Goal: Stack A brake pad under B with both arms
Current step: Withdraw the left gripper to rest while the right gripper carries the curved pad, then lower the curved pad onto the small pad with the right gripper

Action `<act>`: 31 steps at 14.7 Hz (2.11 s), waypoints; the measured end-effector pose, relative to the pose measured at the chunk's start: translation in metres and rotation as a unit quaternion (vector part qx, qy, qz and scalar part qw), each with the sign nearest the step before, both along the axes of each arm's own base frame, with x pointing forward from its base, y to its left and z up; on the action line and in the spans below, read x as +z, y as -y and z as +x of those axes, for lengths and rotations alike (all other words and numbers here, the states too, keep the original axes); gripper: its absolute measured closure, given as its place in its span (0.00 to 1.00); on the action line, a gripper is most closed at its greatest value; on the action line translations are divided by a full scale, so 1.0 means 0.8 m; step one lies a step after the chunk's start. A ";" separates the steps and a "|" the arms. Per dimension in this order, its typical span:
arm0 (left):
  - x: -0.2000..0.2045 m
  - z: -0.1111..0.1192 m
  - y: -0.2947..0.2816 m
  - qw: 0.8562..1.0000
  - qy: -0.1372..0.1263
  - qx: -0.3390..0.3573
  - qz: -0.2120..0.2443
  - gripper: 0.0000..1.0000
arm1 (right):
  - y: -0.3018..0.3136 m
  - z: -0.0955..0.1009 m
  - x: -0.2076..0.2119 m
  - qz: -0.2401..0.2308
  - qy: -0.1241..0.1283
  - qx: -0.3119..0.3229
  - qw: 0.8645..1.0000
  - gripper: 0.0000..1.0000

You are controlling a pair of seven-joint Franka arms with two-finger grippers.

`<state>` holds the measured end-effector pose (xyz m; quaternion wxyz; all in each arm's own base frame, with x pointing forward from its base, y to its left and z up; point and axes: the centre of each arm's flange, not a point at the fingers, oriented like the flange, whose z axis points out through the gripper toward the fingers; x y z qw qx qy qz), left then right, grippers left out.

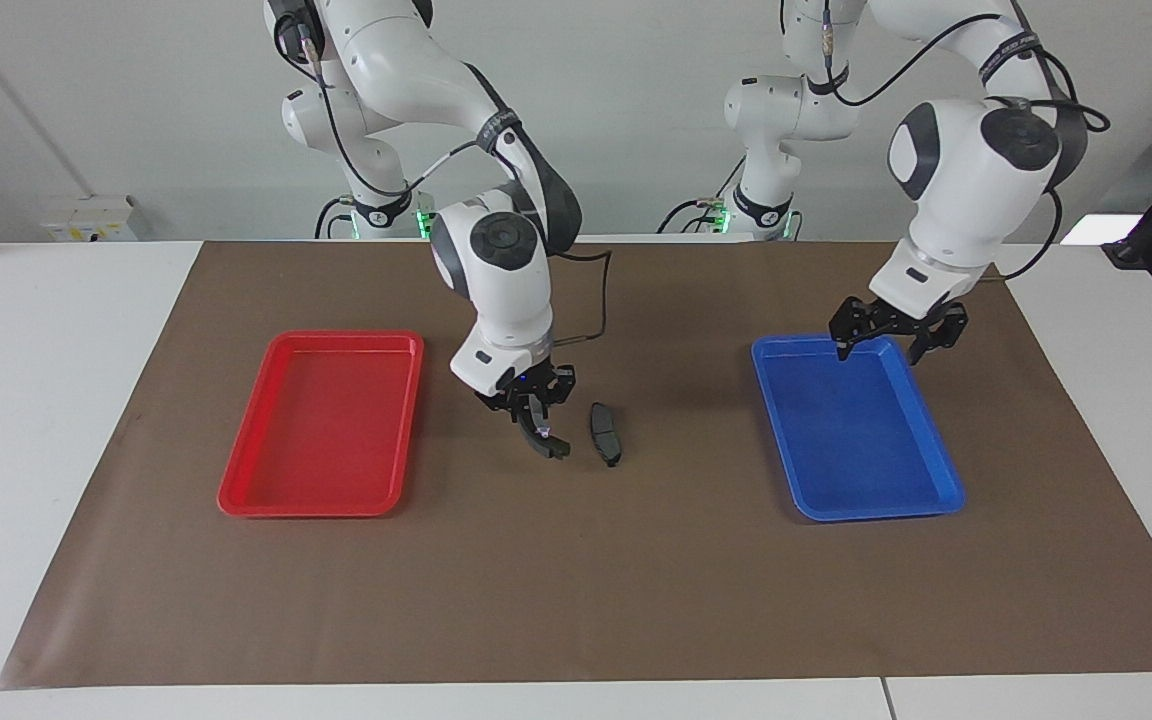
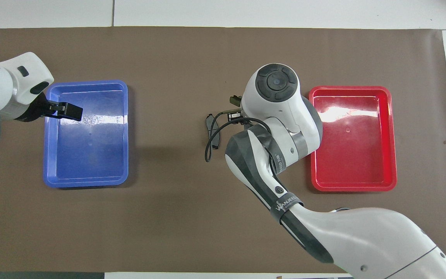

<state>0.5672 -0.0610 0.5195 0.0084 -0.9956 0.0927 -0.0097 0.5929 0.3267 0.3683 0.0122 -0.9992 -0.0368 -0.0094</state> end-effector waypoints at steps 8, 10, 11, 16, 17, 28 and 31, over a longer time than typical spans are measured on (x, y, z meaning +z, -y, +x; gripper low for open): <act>0.090 -0.015 -0.076 0.998 -0.032 0.049 -0.012 0.00 | -0.078 -0.010 -0.058 0.009 0.015 0.030 0.999 0.57; 0.095 -0.020 -0.088 0.998 -0.037 0.039 -0.014 0.00 | -0.095 -0.019 -0.066 0.009 0.017 0.038 0.999 0.57; 0.097 -0.023 -0.091 0.998 -0.039 0.036 -0.015 0.00 | -0.098 -0.020 -0.067 0.009 0.018 0.039 0.999 0.57; 0.097 -0.026 -0.090 0.999 -0.040 0.032 -0.017 0.00 | -0.093 -0.007 -0.057 0.018 0.044 0.035 0.998 0.57; 0.096 -0.026 -0.090 0.999 -0.041 0.032 -0.017 0.00 | -0.093 -0.007 -0.058 0.018 0.045 0.035 0.998 0.57; 0.096 -0.026 -0.091 0.998 -0.041 0.033 -0.017 0.00 | -0.092 -0.009 -0.081 0.010 0.033 0.035 0.999 0.57; 0.096 -0.026 -0.092 0.998 -0.041 0.033 -0.017 0.00 | -0.091 -0.011 -0.085 0.009 0.030 0.036 0.999 0.57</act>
